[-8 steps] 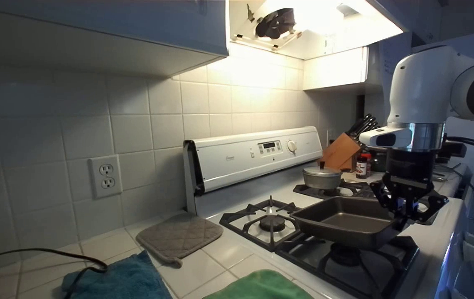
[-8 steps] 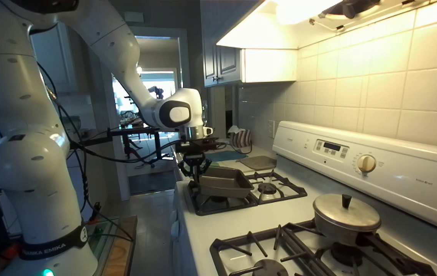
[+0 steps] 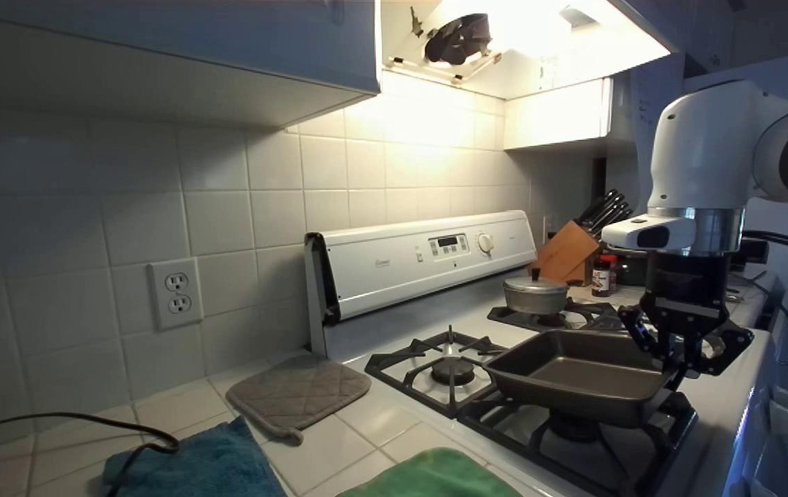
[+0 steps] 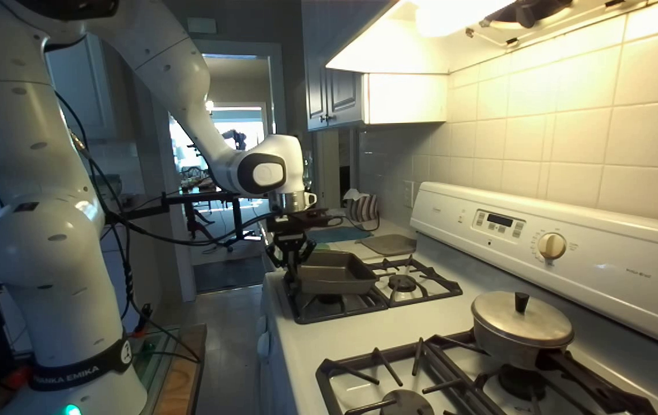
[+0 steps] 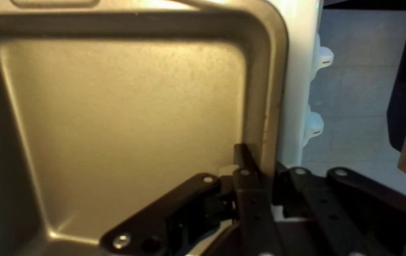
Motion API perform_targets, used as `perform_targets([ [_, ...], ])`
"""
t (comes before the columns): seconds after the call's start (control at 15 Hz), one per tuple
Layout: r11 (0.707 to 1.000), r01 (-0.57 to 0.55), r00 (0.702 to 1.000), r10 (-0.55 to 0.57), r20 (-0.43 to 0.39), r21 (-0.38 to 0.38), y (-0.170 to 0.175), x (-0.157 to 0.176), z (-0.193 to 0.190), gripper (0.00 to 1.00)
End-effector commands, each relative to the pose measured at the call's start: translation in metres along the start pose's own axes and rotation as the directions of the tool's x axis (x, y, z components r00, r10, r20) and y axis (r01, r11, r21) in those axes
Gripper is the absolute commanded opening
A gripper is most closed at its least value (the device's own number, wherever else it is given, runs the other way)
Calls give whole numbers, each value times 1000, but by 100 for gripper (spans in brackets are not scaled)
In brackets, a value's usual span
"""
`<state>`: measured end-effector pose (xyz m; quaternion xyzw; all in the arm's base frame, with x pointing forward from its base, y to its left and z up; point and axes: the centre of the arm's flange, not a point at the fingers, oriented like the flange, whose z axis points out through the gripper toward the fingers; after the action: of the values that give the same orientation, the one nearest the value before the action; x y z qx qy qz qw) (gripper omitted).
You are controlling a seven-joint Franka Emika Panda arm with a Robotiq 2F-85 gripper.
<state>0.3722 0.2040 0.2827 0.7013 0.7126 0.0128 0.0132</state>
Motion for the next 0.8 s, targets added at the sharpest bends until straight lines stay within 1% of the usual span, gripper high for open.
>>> perform_targets([
  [0.0, 999, 40, 999, -40, 0, 13, -8, -7, 0, 2],
  [0.33, 998, 50, 999, -50, 13, 37, -10, -11, 6, 2],
  [0.73, 998, 41, 999, -42, 19, 42, -4, -13, 11, 2],
])
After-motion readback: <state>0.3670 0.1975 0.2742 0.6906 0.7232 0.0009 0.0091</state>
